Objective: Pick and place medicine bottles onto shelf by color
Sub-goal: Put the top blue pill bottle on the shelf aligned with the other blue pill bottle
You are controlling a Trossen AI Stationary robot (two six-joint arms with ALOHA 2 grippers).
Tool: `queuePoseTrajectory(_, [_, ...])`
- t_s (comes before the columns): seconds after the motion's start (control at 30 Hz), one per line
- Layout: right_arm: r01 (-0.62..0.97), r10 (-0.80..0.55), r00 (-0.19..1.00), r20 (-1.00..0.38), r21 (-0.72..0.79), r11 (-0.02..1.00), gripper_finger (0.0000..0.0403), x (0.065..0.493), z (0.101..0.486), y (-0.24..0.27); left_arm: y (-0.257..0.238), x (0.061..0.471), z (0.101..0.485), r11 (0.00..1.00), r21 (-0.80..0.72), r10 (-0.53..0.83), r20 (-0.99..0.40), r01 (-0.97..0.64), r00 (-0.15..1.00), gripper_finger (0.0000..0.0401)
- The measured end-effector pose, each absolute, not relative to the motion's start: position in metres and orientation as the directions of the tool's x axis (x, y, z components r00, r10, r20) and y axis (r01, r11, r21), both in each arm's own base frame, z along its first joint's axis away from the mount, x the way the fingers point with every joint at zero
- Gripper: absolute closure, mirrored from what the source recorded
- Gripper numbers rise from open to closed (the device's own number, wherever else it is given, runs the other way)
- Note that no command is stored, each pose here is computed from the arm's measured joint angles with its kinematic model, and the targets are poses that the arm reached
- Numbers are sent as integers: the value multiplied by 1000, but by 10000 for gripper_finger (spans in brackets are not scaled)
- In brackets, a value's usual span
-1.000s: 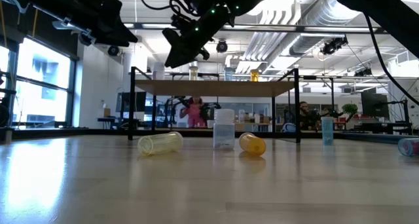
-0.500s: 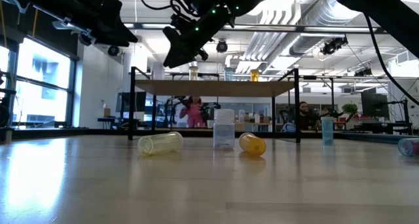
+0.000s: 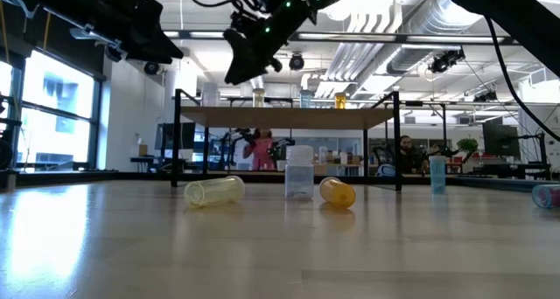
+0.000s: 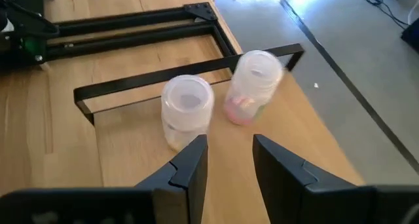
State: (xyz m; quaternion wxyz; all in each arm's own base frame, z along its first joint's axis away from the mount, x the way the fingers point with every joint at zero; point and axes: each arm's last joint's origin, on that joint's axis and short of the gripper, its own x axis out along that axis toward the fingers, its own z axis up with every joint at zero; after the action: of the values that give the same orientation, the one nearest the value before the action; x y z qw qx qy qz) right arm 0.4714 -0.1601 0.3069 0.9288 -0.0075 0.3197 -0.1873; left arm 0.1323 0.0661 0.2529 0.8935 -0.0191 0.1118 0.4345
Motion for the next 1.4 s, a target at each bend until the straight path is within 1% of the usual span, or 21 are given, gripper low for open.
queuePoseTrajectory(0.1, [325,-342,707,-619,-146,935,291,467,322,-155,66,132,253,623,71,772,-217,-779,598,174])
queuePoseTrajectory(0.33, [235,-244,715,-655,-104,967,291,454,356,-145,66,132,253,625,90,772,-217,-775,598,174])
queuePoseTrajectory(0.53, [124,-105,684,-722,-27,992,291,436,365,-132,66,132,251,626,101,771,-232,-773,593,174])
queuePoseTrajectory(0.7, [117,-76,627,-775,-2,993,291,422,371,-121,66,132,251,626,100,771,-233,-774,593,174])
queuePoseTrajectory(0.8, [120,-86,587,-805,-18,993,291,418,371,-114,66,132,251,626,99,770,-234,-774,593,174])
queuePoseTrajectory(0.97, [171,-142,436,-889,-73,983,291,406,364,-104,66,132,251,626,101,770,-237,-773,592,174])
queuePoseTrajectory(1.07, [195,-167,366,-916,-100,976,291,401,361,-101,66,132,251,626,101,770,-237,-773,592,174])
queuePoseTrajectory(1.4, [233,-166,243,-956,-108,966,291,391,357,-95,66,132,250,626,103,770,-240,-773,591,174])
